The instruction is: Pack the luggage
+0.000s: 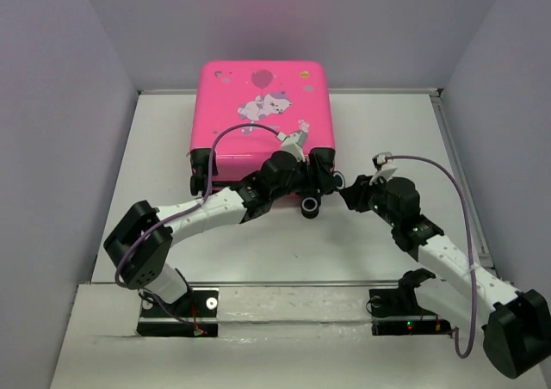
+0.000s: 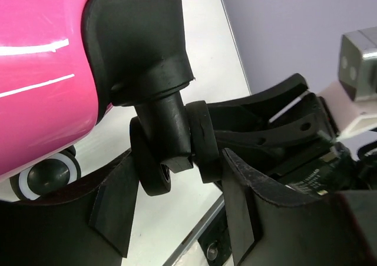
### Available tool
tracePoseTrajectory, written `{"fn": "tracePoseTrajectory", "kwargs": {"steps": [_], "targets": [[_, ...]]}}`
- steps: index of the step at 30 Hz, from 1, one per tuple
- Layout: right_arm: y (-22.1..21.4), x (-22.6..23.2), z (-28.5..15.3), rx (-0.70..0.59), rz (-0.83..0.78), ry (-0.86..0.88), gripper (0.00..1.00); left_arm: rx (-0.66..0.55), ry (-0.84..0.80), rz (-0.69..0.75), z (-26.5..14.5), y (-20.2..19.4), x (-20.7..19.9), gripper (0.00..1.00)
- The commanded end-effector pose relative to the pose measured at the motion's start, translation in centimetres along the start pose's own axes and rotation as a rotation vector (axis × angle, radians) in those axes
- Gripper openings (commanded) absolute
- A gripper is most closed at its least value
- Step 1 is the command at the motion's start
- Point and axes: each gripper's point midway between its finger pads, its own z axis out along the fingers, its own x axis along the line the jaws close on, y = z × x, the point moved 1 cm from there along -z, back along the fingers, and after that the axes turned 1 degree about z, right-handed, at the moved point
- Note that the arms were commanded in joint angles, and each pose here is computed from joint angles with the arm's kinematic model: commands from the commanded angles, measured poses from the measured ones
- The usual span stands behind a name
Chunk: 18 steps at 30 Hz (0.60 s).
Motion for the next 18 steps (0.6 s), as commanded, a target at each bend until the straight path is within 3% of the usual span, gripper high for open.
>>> {"fn": "tracePoseTrajectory", "kwargs": {"steps": [1,12,18], "targets": [[2.2,1.7,1.7,-0.132,-0.099,0.174,0.44,-0.075,-0.1,0.022,-0.8,1.8,-2.5,0.06],[1.0,0.7,4.9,-0.145,-0.186,0.287,0.57,-0.067,-0.141,0.02,-1.2,1.5,-3.0,0.06],[1.0,0.9,6.1,-0.168,-0.192,0.339,0.58,-0.065,-0.17,0.01,-1.8,1.5,-3.6,0.06]]}}
